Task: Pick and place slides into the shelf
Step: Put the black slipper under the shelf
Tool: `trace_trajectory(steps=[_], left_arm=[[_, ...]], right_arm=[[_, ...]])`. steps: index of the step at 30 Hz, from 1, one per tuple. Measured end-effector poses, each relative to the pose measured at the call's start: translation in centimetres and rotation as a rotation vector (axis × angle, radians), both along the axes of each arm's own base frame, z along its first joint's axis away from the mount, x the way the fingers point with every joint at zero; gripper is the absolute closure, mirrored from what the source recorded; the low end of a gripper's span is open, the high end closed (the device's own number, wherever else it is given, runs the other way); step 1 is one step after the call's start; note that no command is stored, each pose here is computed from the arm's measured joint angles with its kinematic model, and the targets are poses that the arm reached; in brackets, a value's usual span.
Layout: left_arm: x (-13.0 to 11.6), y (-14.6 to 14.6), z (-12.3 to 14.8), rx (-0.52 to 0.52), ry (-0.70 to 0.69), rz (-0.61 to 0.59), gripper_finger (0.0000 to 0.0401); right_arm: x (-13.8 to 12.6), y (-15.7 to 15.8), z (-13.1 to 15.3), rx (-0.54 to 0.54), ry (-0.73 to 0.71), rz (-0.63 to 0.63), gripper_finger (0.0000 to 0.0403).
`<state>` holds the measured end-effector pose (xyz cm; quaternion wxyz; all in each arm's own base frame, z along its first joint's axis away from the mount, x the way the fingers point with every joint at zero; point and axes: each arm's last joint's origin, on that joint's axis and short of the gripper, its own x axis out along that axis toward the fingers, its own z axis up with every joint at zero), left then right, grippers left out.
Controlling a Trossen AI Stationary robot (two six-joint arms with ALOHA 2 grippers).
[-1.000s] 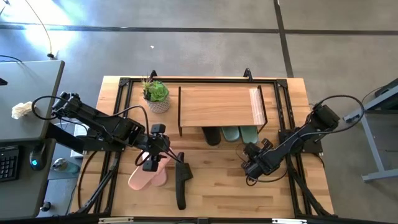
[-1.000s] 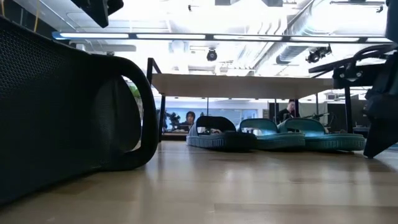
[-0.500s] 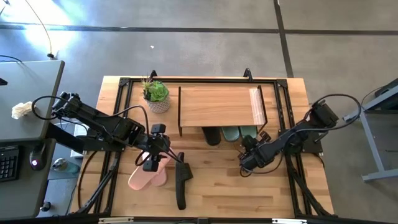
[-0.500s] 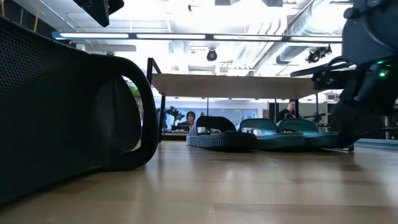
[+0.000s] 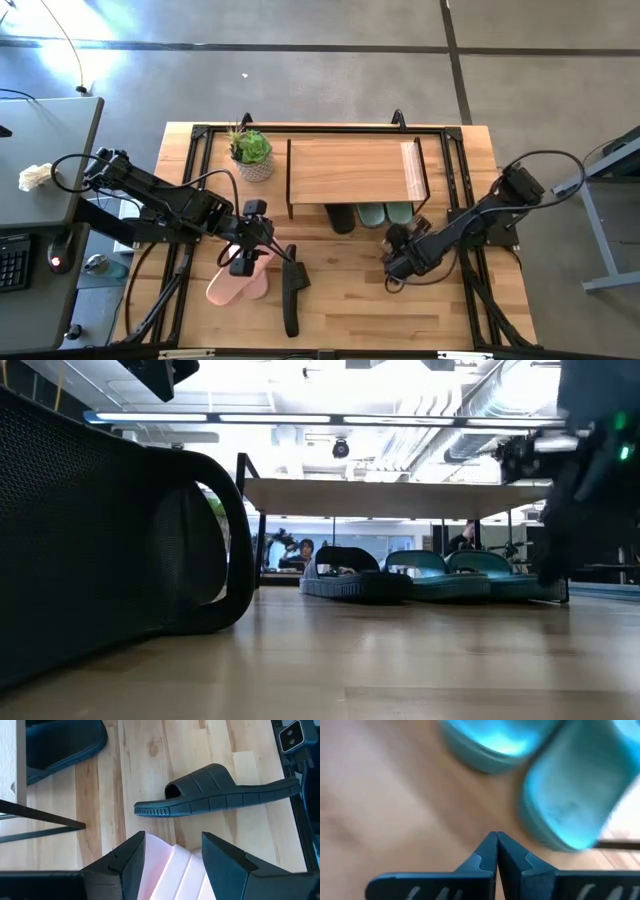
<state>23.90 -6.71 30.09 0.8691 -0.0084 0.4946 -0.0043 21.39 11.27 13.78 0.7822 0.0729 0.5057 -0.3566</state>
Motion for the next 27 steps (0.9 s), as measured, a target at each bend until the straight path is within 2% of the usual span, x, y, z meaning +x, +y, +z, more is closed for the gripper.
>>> trace_trajectory(steps=[3, 6, 10, 14, 17, 20, 24, 27], left_arm=[[0.0, 0.0, 0.0, 0.0, -0.002, 0.0, 0.0224], [0.2, 0.0, 0.1, -0.004, -0.02, -0.001, 0.0224], [0.4, -0.1, 0.3, -0.005, -0.054, -0.017, 0.0224], [0.5, -0.1, 0.3, -0.005, -0.056, -0.017, 0.0224], [0.4, -0.1, 0.3, -0.006, -0.055, -0.016, 0.0224], [0.4, -0.1, 0.3, -0.006, -0.053, -0.014, 0.0224], [0.5, -0.1, 0.3, -0.008, -0.057, -0.013, 0.0224], [0.6, -0.2, 0.4, -0.018, -0.078, -0.007, 0.0224]], right_arm=[[1.8, 2.2, 2.1, 0.033, -0.058, 0.178, 0.0403], [4.0, 4.4, 4.7, 0.046, -0.201, 0.341, 0.0403], [6.6, 6.5, 7.9, -0.007, -0.392, 0.554, 0.0403], [8.1, 7.5, 9.0, -0.068, -0.486, 0.703, 0.0395], [8.8, 8.0, 8.5, -0.099, -0.503, 0.765, 0.0367], [9.6, 8.6, 7.3, -0.126, -0.498, 0.8, 0.0321], [10.7, 9.3, 5.5, -0.176, -0.518, 0.808, 0.0255], [11.4, 9.6, 4.4, -0.224, -0.535, 0.77, 0.0222]])
